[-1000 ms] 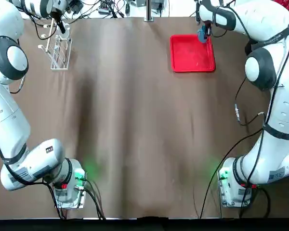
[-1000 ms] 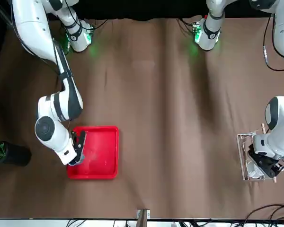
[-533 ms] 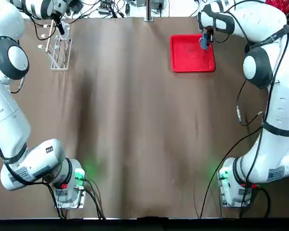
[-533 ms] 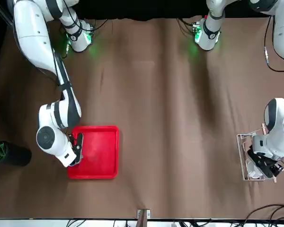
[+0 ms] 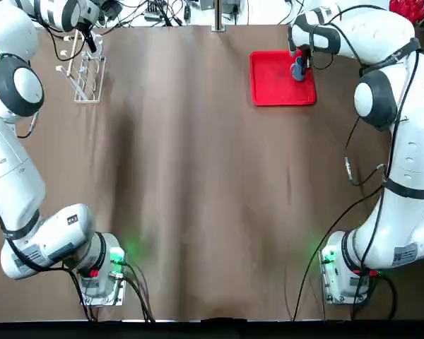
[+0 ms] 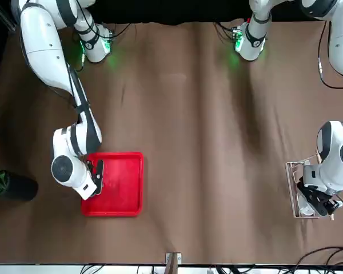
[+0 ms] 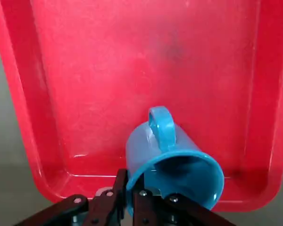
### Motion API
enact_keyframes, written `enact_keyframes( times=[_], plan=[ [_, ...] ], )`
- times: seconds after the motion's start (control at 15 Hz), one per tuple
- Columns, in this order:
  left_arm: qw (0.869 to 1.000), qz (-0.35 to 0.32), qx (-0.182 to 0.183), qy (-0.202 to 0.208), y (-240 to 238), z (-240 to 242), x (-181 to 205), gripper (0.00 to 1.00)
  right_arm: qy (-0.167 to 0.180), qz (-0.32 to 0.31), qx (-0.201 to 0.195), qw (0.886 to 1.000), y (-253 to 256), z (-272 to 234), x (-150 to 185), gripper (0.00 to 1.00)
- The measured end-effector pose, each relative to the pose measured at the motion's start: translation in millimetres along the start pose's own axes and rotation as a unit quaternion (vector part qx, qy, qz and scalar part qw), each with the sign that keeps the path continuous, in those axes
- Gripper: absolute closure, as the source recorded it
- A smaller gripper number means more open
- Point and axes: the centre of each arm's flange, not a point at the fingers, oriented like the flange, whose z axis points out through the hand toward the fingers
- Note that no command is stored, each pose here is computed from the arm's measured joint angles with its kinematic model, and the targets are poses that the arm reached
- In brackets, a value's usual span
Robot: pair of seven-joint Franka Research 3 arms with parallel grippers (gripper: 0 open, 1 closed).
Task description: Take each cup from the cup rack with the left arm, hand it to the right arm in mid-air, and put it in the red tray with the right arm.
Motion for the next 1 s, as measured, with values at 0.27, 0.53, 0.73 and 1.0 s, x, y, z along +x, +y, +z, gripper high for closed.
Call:
enact_keyframes(
  times=[0.27, 0.53, 0.73, 1.0],
  plan=[
    [1.0, 0.01, 0.011, -0.002, -1, 3, 1, 0.0, 0.0, 0.005, 0.001, 1.0, -1, 0, 4, 0.64],
    [1.0, 0.014, 0.02, 0.002, -1, 4, 3, 0.0, 0.0, 0.009, 0.001, 1.0, 0, 0, 0, 0.28],
    [1.0, 0.014, 0.025, 0.007, -2, 3, 4, 0.0, 0.009, 0.02, 0.008, 1.0, 1, 0, -6, 0.01],
    [1.0, 0.015, 0.023, 0.005, -2, 7, 3, 0.0, 0.053, 0.052, 0.038, 0.997, -1, -14, -12, 0.0]
  ],
)
